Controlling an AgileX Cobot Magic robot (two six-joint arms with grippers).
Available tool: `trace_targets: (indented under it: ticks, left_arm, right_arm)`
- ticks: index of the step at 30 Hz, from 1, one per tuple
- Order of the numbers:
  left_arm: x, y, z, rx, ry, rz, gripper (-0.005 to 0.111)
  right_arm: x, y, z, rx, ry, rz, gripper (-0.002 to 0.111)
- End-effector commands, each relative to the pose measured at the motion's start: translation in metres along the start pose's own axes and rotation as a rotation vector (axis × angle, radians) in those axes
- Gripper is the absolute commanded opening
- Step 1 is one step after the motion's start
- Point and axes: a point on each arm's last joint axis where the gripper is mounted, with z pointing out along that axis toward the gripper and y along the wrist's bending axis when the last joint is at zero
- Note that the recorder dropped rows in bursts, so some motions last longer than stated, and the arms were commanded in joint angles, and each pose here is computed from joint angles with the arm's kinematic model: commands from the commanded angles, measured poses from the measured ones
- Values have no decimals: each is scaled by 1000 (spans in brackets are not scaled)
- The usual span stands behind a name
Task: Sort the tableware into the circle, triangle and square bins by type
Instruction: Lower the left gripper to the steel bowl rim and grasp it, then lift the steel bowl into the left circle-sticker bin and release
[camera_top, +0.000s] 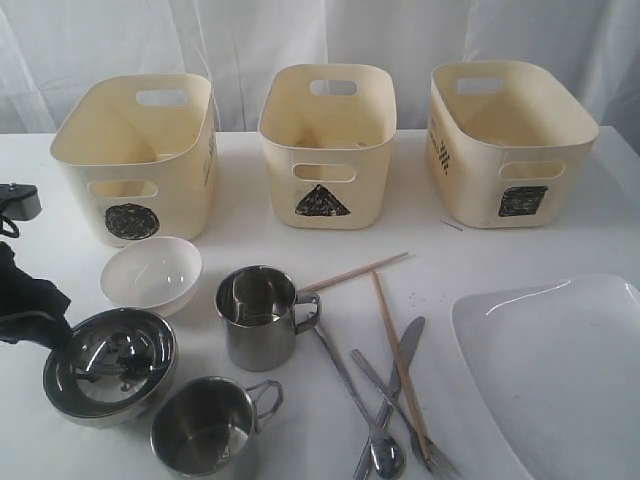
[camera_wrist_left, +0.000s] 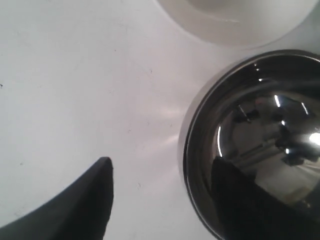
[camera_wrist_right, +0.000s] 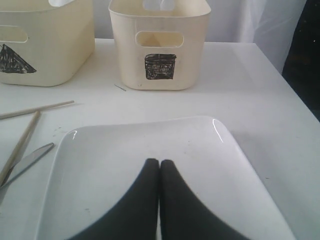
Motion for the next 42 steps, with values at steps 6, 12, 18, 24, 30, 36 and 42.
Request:
trace_targets:
  ticks: [6,12,18,24,30,36,42]
  left_arm:
    - [-4,-3,10,59,-1,-71,68]
    - [-4,-2,20,85,40,-69,68]
    - [-4,-3,30,132,61,-64,68]
    - [-1,-2,43,151,124,-92,45]
    - [2,-4,40,177,158,-68,0]
    - [5,-11,23,202,152,-34,0]
    - [-3,-21,-18,192,32,19,0]
  right_arm:
    - [1,0,0,-2,-12,-1,0]
    - [1,0,0,-2,-12,-1,0]
    - [1,0,0,-2,-12,-1,0]
    - [1,0,0,-2,-12,-1,0]
    - [1,0,0,-2,-12,-1,0]
    - [1,0,0,-2,-12,24,0]
    - [1,0,0,-2,-12,26,0]
